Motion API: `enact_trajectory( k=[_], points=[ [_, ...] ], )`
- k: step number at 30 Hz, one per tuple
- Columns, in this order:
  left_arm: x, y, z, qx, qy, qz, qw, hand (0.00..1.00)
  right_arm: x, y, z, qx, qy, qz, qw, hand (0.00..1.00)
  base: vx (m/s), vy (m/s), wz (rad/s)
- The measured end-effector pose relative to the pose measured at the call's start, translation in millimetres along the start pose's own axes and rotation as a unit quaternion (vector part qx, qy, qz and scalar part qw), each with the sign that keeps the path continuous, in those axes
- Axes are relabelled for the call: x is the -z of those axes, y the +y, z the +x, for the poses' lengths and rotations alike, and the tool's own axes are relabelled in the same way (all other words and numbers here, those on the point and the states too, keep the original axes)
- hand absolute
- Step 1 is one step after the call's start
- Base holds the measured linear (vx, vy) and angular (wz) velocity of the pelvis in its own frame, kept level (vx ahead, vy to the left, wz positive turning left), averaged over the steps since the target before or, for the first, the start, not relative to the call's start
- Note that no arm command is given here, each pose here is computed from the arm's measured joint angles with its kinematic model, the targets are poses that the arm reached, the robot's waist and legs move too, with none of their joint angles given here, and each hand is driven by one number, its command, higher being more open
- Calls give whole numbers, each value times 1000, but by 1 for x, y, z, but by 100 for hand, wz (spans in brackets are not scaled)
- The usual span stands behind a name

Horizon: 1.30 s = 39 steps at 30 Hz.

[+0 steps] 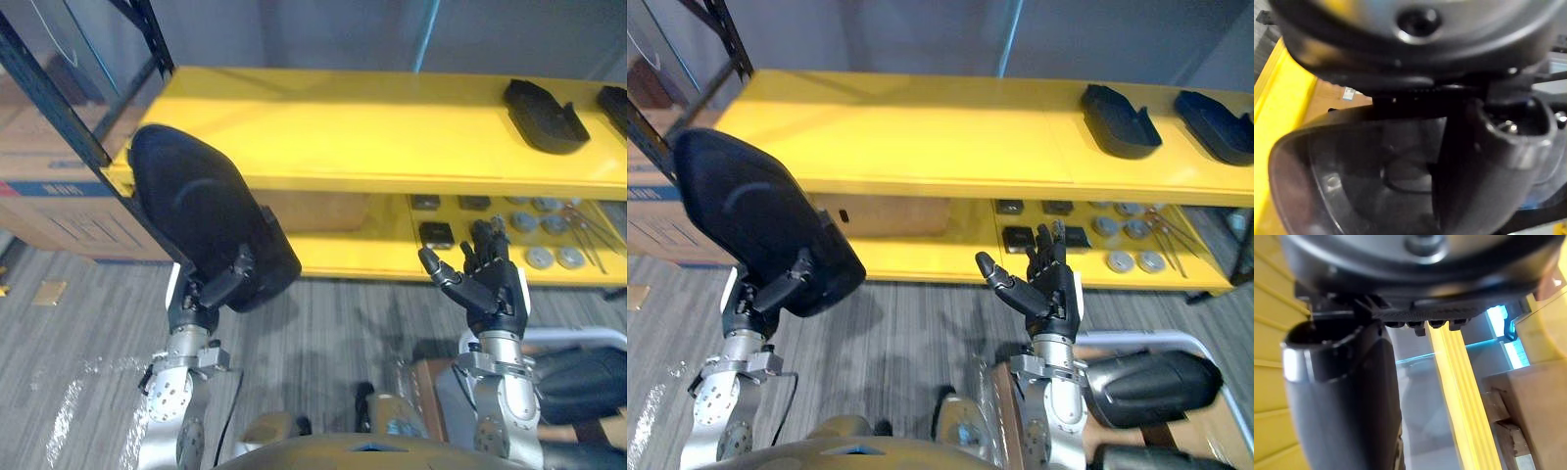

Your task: Walk over and take three plastic housings, then place them on the shelf

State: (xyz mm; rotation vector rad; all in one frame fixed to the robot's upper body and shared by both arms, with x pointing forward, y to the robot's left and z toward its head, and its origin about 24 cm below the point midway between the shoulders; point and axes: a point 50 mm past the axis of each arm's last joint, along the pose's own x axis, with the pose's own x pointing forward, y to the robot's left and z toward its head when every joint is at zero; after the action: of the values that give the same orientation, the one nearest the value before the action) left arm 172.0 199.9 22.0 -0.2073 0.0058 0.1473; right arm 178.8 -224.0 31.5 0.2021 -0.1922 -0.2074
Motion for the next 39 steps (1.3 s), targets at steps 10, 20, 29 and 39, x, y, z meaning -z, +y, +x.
enact_trajectory(
  k=[10,20,29,39],
  points=[
    [5,-8,4,44,6,-6,999,0,-23,-12,16,32,-71,-11,997,100,390,-1,-35],
    [-33,-21,17,89,-93,3,992,0,-31,-4,7,28,-82,-1,996,100,162,178,-37],
    [-62,-34,26,148,-154,17,977,0,-40,16,17,-15,-113,19,993,100,-17,70,-25],
    [-75,-62,53,231,-133,25,963,0,-62,20,27,-80,-137,-13,987,100,-80,-11,17]
  ],
)
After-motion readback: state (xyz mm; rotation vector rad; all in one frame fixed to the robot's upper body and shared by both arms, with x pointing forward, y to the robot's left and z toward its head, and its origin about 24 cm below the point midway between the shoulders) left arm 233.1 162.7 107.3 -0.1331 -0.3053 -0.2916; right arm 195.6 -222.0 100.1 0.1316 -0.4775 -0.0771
